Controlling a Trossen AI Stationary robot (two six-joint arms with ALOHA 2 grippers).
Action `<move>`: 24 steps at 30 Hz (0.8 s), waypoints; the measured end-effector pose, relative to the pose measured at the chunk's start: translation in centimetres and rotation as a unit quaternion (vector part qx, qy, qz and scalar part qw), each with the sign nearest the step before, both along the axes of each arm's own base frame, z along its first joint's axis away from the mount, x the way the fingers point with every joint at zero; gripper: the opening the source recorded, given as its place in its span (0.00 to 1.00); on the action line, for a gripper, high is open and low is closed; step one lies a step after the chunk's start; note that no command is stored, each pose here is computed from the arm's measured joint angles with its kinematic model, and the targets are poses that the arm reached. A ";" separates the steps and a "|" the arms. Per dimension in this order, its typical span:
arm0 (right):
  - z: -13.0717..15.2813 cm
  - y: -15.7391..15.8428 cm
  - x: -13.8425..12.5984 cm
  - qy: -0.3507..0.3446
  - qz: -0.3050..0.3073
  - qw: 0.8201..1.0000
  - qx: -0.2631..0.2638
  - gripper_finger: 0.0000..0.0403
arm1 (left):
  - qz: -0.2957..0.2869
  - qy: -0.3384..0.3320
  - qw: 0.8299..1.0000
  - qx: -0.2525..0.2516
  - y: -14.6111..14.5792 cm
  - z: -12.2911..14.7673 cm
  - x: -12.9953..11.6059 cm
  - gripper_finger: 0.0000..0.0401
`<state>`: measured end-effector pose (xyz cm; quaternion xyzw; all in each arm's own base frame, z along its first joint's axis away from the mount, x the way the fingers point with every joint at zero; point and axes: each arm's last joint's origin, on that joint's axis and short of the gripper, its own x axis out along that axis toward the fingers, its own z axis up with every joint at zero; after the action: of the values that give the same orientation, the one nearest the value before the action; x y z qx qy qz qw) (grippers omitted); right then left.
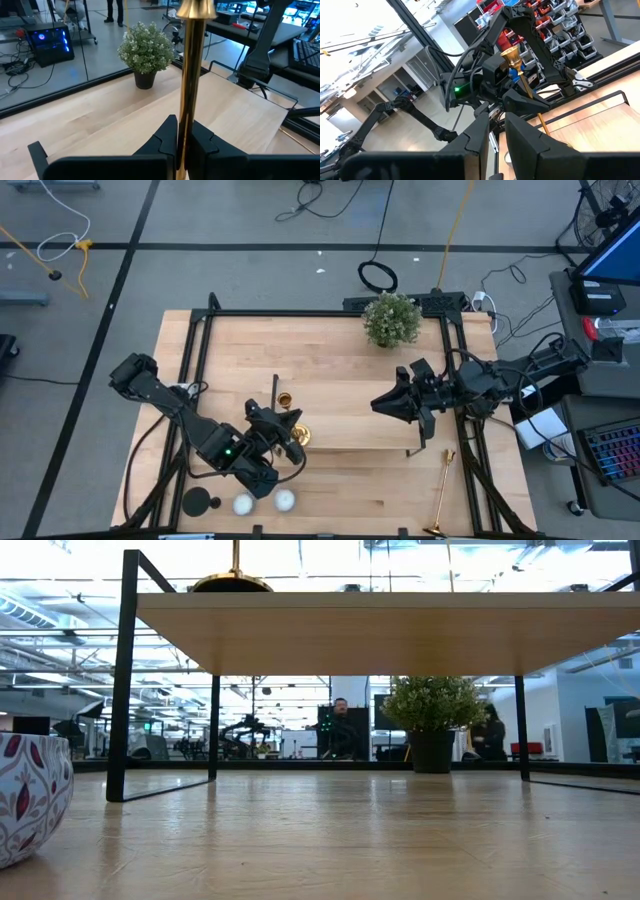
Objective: Pick & Place candle stick holders
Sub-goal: Put the left golden candleholder on the shelf
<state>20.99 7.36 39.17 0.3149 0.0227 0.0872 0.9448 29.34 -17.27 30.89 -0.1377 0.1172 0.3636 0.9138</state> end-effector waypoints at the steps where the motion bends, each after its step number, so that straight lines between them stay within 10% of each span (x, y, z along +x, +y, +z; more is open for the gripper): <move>1: 0.0 0.0 0.0 0.000 0.000 1.000 0.000 0.15 | -0.001 0.002 1.000 -0.002 0.0 0.0 0.0 0.04; 24: -0.1 0.0 0.0 0.003 0.000 1.000 0.000 0.15 | -0.008 0.003 1.000 -0.026 0.2 0.1 0.0 0.24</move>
<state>20.99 7.36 39.11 0.3151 0.0254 0.0863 0.9448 29.33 -17.09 30.99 -0.1588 0.1308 0.3533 0.9126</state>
